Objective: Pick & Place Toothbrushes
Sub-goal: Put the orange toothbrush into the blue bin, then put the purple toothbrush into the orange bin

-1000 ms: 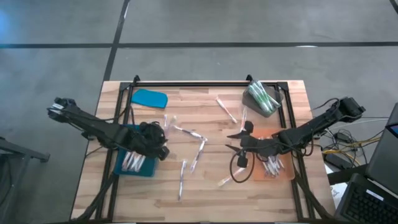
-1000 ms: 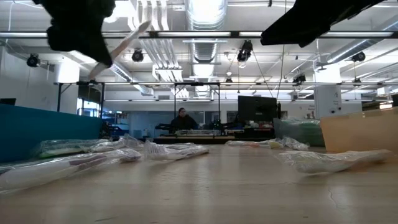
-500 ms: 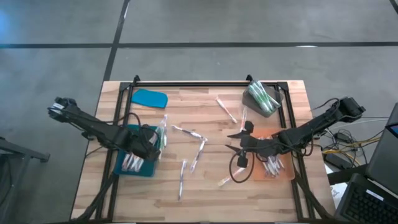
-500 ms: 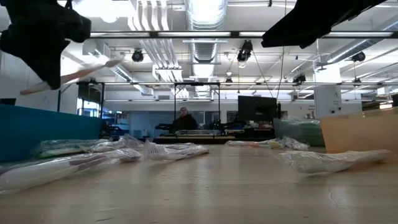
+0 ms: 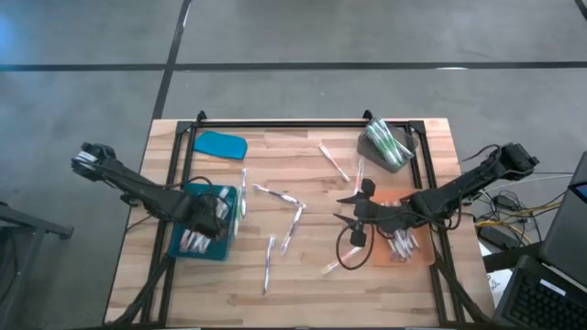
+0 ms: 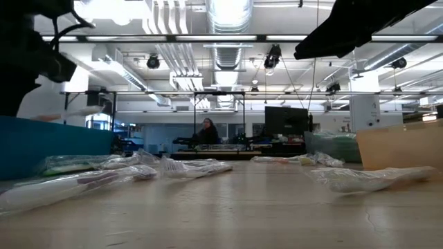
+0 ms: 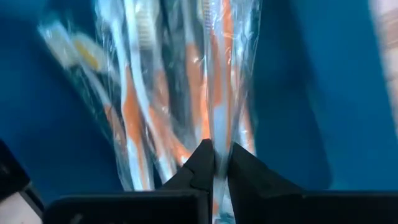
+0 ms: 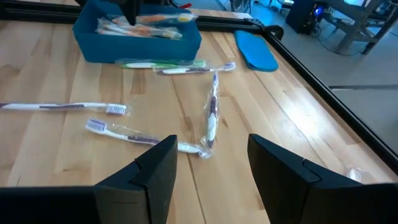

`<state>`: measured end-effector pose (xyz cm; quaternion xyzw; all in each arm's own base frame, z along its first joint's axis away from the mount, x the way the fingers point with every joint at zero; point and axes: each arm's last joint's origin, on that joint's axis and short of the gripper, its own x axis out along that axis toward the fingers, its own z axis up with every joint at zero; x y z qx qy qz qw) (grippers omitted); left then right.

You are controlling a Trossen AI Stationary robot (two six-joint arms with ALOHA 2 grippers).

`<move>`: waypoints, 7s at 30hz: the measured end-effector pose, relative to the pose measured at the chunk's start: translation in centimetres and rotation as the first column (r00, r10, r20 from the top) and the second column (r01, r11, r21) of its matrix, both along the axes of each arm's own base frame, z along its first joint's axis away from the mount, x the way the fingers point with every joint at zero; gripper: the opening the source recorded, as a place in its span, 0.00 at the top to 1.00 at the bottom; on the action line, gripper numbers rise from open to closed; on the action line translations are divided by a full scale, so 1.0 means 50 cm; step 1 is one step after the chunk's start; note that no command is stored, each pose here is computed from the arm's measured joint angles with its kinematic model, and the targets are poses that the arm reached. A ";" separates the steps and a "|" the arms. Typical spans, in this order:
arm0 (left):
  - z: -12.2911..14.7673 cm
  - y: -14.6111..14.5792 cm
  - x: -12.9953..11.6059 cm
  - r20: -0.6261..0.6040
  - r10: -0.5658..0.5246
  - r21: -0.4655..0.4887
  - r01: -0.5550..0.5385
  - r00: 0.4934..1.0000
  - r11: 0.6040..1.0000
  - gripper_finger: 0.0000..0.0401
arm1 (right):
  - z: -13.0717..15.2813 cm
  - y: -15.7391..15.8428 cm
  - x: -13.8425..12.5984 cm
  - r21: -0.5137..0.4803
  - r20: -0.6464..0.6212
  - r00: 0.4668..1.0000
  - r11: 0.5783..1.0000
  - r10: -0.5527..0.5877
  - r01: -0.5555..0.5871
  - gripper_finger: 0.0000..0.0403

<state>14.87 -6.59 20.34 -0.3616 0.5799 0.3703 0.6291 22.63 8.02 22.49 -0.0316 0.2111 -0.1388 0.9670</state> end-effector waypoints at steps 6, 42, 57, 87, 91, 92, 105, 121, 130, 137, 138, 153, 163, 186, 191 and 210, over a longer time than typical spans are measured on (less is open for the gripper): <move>-0.029 -0.002 -0.007 -0.035 0.008 -0.080 -0.011 0.999 0.997 0.90 | 0.000 0.000 0.000 0.000 0.000 1.000 1.000 0.000 0.000 0.57; 0.060 -0.010 0.028 0.139 -0.151 0.009 0.151 0.979 0.988 0.64 | -0.039 -0.005 0.046 -0.048 -0.015 1.000 0.999 -0.011 0.010 0.50; 0.088 -0.008 0.055 0.282 -0.260 0.223 0.201 0.923 0.954 0.65 | -0.047 -0.009 0.153 -0.113 -0.142 0.974 0.975 0.177 -0.194 0.55; 0.170 -0.023 0.145 0.469 -0.628 0.758 0.082 0.622 0.647 0.65 | -0.165 -0.063 0.394 0.006 -0.811 0.494 0.849 0.314 -0.528 0.57; 0.169 -0.023 0.145 0.464 -0.630 0.761 0.084 0.623 0.644 0.65 | -0.158 -0.061 0.409 0.006 -0.807 0.491 0.836 0.328 -0.549 0.58; 0.169 -0.023 0.145 0.464 -0.630 0.761 0.084 0.623 0.643 0.65 | -0.156 -0.060 0.410 0.012 -0.803 0.490 0.831 0.340 -0.556 0.58; 0.169 -0.023 0.145 0.438 -0.650 0.777 0.103 0.621 0.621 0.65 | -0.161 -0.063 0.408 0.102 -0.773 0.460 0.800 0.438 -0.591 0.59; 0.169 -0.023 0.145 0.440 -0.649 0.774 0.104 0.620 0.624 0.65 | -0.177 -0.053 0.389 0.238 -0.752 0.426 0.809 0.504 -0.538 0.86; 0.167 -0.023 0.144 0.439 -0.650 0.775 0.105 0.621 0.624 0.65 | -0.175 -0.051 0.385 0.265 -0.756 0.443 0.844 0.482 -0.467 0.91; 0.164 -0.023 0.144 0.434 -0.651 0.775 0.109 0.623 0.622 0.65 | -0.135 -0.034 0.356 0.311 -0.777 0.436 0.879 0.454 -0.361 0.92; 0.164 -0.023 0.144 0.434 -0.651 0.775 0.110 0.623 0.622 0.65 | -0.124 -0.032 0.350 0.316 -0.778 0.445 0.888 0.444 -0.335 0.92; 0.160 -0.023 0.144 0.433 -0.651 0.776 0.110 0.623 0.622 0.65 | 0.047 0.024 0.242 0.397 -0.755 0.604 0.911 0.255 0.110 0.92; 0.160 -0.023 0.144 0.432 -0.651 0.776 0.111 0.624 0.621 0.65 | 0.133 0.057 0.121 0.401 -0.751 0.660 0.784 -0.015 0.475 0.92; 0.159 -0.023 0.144 0.438 -0.648 0.771 0.110 0.623 0.627 0.65 | 0.014 0.059 -0.165 0.250 -0.818 0.415 0.403 -0.399 0.880 0.91; 0.159 -0.023 0.144 0.438 -0.648 0.771 0.110 0.623 0.627 0.65 | -0.011 0.056 -0.181 0.238 -0.842 0.382 0.372 -0.382 0.897 0.90; 0.159 -0.023 0.144 0.443 -0.643 0.768 0.106 0.624 0.632 0.65 | -0.044 0.053 -0.186 0.232 -0.853 0.377 0.386 -0.360 0.893 0.78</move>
